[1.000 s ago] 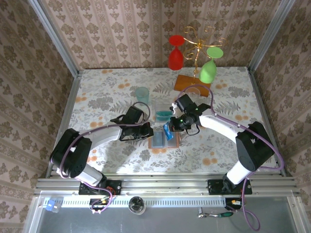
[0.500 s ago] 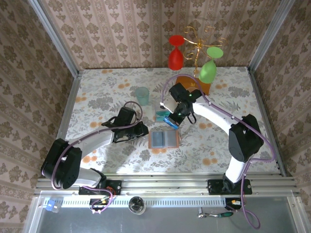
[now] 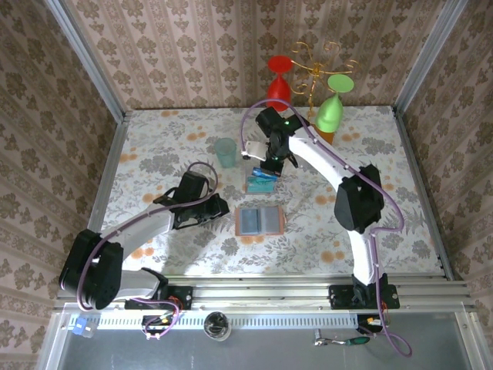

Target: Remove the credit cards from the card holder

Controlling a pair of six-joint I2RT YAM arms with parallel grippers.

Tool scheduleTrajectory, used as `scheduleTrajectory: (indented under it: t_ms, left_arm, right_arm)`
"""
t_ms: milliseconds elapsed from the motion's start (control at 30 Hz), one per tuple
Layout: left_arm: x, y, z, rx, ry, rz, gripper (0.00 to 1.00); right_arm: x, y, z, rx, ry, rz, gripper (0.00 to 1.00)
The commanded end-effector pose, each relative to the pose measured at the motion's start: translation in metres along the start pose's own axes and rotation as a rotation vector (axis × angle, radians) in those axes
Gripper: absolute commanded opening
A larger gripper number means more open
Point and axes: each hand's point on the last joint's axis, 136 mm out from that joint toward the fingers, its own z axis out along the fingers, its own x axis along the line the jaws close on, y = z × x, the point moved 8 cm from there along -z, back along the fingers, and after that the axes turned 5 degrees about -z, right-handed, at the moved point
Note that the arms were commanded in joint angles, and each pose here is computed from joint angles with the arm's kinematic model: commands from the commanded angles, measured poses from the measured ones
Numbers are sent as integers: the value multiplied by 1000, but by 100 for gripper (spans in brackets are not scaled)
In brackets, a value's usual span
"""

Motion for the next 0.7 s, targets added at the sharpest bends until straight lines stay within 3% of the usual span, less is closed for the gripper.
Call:
scheduleTrajectory:
  t_ms: [0, 667]
  left_arm:
    - [9, -2, -3, 0, 25, -11, 12]
    - [24, 8, -12, -1, 59, -69, 13]
  right_arm:
    - [-6, -4, -1, 42, 62, -53, 0]
    - [-35, 10, 41, 23, 149, -131, 0]
